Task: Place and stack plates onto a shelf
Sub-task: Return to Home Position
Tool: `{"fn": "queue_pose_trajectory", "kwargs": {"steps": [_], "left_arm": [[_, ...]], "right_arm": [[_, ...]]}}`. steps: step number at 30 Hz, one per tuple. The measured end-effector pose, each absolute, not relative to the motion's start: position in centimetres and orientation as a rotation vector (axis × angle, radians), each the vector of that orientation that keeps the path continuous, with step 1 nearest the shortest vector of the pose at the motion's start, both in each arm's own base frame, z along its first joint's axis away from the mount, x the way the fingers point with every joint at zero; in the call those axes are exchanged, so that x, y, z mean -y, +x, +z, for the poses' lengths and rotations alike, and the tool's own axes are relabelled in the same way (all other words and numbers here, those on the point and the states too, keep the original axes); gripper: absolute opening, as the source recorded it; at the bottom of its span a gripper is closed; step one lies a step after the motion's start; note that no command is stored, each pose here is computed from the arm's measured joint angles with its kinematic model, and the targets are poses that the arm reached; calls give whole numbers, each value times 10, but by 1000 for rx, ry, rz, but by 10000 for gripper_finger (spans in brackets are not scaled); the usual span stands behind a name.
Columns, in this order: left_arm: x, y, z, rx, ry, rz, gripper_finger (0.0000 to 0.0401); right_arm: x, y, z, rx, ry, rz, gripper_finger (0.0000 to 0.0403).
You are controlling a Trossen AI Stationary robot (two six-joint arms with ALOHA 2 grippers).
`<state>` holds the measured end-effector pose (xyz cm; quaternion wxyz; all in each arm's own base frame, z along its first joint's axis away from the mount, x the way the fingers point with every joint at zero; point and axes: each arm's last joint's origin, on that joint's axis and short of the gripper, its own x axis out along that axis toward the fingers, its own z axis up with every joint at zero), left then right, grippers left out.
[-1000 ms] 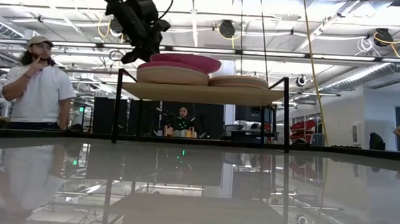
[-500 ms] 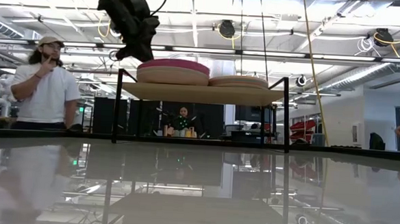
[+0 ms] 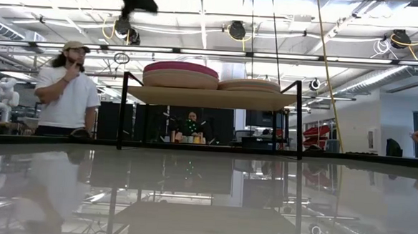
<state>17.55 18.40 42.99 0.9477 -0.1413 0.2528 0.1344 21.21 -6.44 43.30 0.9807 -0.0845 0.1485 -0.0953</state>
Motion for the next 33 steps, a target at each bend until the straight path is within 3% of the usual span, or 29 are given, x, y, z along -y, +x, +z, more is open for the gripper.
{"fn": "queue_pose_trajectory", "kwargs": {"steps": [7,12,17,22,27,33], "left_arm": [[-89,116,460,-287,-62,250,77],[-42,74,433,-119,-52,205,77],[-23,51,381,14,-77,208,76],[-18,40,337,66,-60,289,76],[-10,31,317,93,-76,274,76],[8,7,324,178,-6,240,76]], "right_arm": [[45,155,430,-222,-138,-193,210],[33,124,378,-153,-59,-192,210],[31,117,320,7,-7,-197,210],[31,116,281,-69,11,-208,210],[28,100,273,-125,-9,-251,210],[18,59,287,69,-55,-313,210]]}}
